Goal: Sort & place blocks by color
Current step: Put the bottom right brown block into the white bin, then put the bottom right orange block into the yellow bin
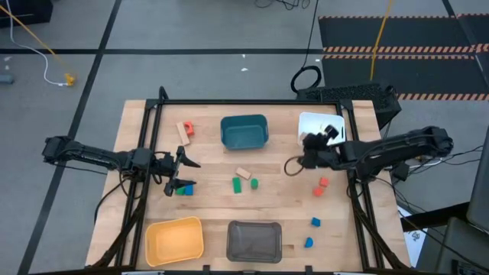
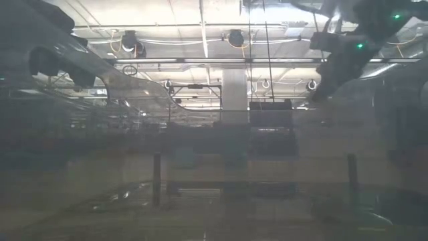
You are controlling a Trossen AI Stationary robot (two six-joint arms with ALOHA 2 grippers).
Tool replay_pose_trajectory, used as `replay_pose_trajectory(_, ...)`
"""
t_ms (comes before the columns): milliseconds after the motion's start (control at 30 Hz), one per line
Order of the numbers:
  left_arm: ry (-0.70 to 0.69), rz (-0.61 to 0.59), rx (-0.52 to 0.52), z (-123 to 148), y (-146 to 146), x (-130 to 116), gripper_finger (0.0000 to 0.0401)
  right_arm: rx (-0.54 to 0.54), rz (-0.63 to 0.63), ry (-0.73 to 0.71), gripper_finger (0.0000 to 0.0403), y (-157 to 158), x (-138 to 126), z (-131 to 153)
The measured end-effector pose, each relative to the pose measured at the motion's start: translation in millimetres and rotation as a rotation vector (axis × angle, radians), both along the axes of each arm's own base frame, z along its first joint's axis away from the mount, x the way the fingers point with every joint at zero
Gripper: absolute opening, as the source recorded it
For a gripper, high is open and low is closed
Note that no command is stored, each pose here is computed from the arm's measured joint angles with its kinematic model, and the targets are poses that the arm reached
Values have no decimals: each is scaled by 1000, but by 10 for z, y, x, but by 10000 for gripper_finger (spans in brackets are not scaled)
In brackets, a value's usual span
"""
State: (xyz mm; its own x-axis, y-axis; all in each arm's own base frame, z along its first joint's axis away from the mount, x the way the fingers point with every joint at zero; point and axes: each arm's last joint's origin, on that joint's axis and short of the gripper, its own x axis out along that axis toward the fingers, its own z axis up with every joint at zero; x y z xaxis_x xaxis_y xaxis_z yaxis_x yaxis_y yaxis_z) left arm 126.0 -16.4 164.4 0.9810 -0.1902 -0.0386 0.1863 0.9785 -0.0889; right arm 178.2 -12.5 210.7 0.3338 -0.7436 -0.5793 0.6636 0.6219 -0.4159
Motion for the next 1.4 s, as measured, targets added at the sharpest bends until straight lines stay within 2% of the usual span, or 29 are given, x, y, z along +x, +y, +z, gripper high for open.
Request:
replay_pose_trajectory(233, 0, 0, 0, 0, 0, 0, 308, -11, -164, 42, 110, -367, -84, 24)
replay_pose_trajectory(400, 0, 0, 0, 0, 0, 0, 308, 87, -263, 20, 111, -588, -138, -9)
replay_pose_trajectory(633, 0, 0, 0, 0, 0, 0, 308, 123, -407, -19, 179, -768, -197, -49)
replay_pose_trajectory(733, 1, 0, 0, -1, -1, 0, 308, 127, -417, -12, 188, -787, -198, -63)
replay_pose_trajectory(1000, 0, 0, 0, 1, 0, 0, 308, 229, -352, -53, 179, -757, -175, -177)
replay_pose_trajectory(1233, 0, 0, 0, -1, 0, 0, 308, 219, -211, -73, 179, -571, -110, -109)
replay_pose_trajectory(1400, 0, 0, 0, 0, 0, 0, 308, 364, -56, -140, 180, -309, -43, -81)
